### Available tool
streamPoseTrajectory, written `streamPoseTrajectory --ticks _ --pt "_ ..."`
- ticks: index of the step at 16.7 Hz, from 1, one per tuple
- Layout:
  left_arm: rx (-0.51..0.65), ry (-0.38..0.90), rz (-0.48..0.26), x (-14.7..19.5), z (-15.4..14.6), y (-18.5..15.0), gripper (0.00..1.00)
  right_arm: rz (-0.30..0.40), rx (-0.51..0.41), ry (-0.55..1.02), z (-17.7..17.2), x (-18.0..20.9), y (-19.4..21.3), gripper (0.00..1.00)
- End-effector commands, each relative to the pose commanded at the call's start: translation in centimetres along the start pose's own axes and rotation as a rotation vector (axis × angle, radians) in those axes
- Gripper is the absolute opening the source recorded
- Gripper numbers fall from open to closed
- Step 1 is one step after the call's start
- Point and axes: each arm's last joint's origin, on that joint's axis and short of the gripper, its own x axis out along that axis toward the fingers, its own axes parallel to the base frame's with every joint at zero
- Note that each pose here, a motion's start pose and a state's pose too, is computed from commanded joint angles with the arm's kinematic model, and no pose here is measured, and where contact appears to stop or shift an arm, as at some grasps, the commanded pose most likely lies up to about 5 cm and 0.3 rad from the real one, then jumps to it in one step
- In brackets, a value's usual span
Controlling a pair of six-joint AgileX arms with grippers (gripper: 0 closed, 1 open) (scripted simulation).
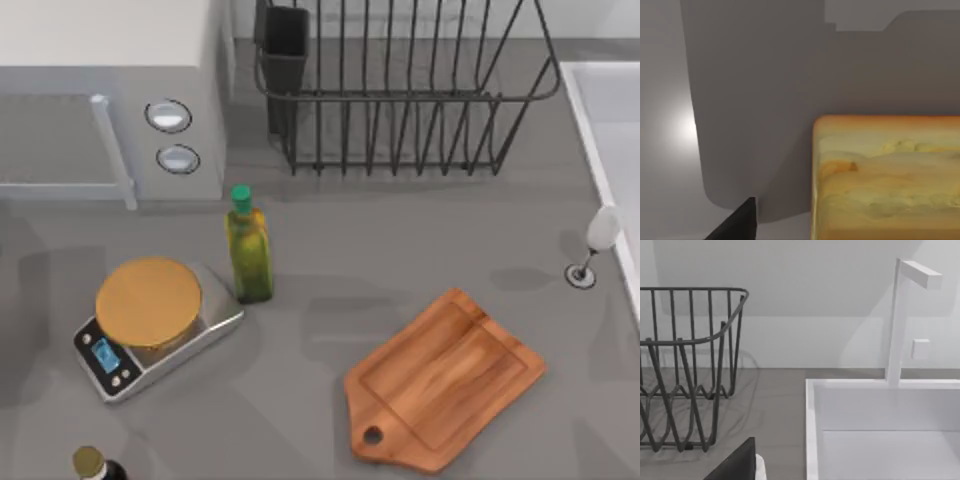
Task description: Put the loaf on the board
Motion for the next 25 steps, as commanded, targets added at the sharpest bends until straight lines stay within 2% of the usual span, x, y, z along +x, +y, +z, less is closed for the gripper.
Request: streamPoseTrajectory --ticks 1,14,25 --pt "0.000 0.000 0.000 0.00 0.00 0.00 1.00 0.000 0.000 0.000 0.00 0.00 0.00 1.00" --pt "0.000 0.000 0.000 0.00 0.00 0.00 0.02 0.000 0.000 0.000 0.00 0.00 0.00 1.00" --pt "-0.006 0.013 -0.008 -0.64 -0.30 -0.31 0.00 0.000 0.000 0.000 0.00 0.00 0.00 1.00"
